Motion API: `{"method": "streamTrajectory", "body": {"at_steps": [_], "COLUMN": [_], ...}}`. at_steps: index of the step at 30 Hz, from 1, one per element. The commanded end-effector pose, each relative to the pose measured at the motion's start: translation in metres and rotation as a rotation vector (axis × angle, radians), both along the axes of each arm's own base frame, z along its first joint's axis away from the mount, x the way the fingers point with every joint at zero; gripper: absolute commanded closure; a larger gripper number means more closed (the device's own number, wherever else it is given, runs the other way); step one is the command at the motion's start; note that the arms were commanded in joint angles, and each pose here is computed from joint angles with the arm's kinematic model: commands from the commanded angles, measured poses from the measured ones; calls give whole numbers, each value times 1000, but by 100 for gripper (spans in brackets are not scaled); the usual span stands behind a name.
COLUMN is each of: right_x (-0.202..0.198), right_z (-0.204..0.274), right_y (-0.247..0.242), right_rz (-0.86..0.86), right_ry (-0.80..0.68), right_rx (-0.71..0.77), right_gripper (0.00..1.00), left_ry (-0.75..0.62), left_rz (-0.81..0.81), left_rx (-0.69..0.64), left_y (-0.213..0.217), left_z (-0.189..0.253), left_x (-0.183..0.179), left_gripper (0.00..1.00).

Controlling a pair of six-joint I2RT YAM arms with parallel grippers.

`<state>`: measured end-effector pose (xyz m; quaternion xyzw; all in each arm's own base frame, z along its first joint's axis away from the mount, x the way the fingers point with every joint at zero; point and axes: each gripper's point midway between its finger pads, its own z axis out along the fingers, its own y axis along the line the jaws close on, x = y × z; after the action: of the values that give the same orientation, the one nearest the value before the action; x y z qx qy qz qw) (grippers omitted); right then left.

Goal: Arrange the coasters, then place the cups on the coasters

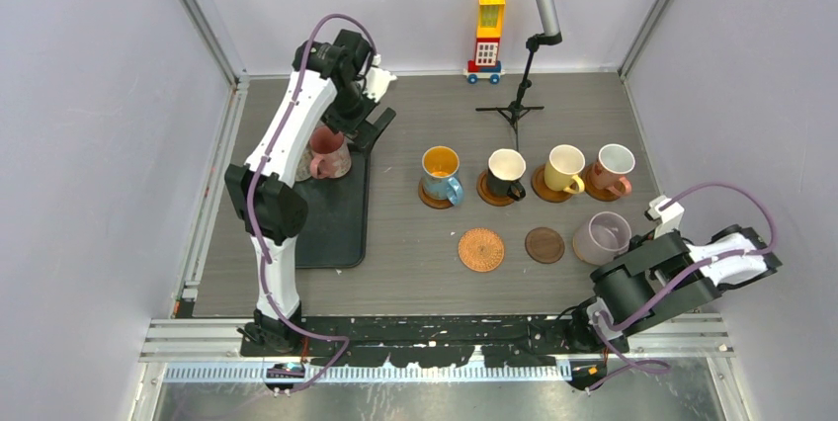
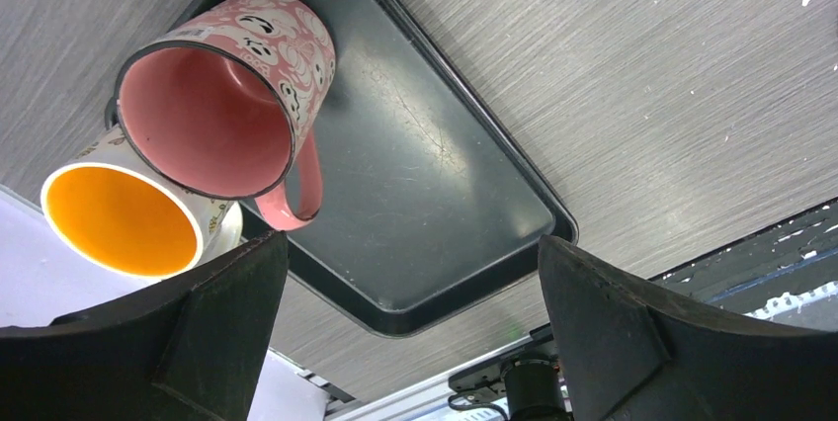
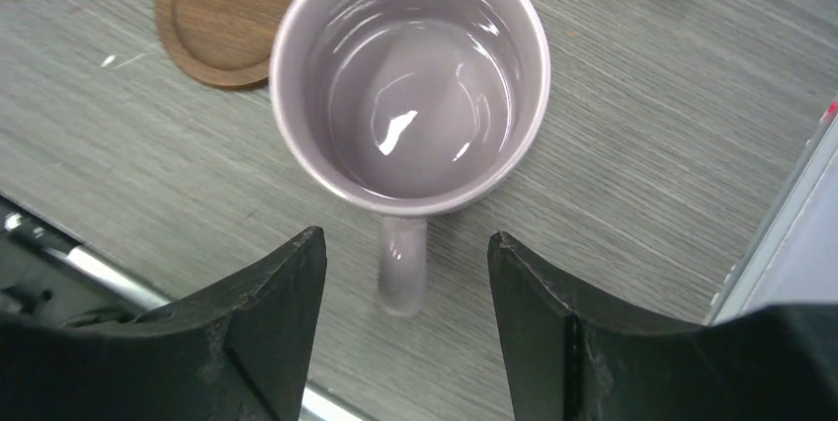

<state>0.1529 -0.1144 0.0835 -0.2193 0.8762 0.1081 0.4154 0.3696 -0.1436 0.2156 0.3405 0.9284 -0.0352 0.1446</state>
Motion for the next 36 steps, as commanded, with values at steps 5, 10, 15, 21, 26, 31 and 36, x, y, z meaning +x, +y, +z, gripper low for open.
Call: {"method": "streamTrajectory", "body": {"at_steps": [5, 10, 15, 21, 26, 31, 36], "right_x": [-16, 2, 33, 82, 130, 177, 218], "right_z": [55, 74, 98, 123, 148, 181, 210], "right_y": [39, 36, 31, 34, 64, 127, 211], "right_rz": [122, -2, -83, -196, -219, -142, -49], "right_ry": [29, 77, 77, 73, 54, -5, -68], "right_rx": [107, 111, 114, 70, 59, 65, 58], "right_gripper": [33, 32, 32, 32, 32, 32, 32], "left_ry": [-21, -18, -32, -52, -84, -131, -180], "left_rz": [64, 128, 146, 224, 290, 387, 493], "left_rx": [-62, -119, -137, -191, -222, -235, -249], "left_y": [-2, 3, 9, 25, 42, 73, 108], "left_z": [2, 2, 6, 18, 31, 43, 49], "left_x": [-2, 2, 3, 4, 5, 0, -12], "left_gripper": [0, 0, 0, 0, 0, 0, 0]}}
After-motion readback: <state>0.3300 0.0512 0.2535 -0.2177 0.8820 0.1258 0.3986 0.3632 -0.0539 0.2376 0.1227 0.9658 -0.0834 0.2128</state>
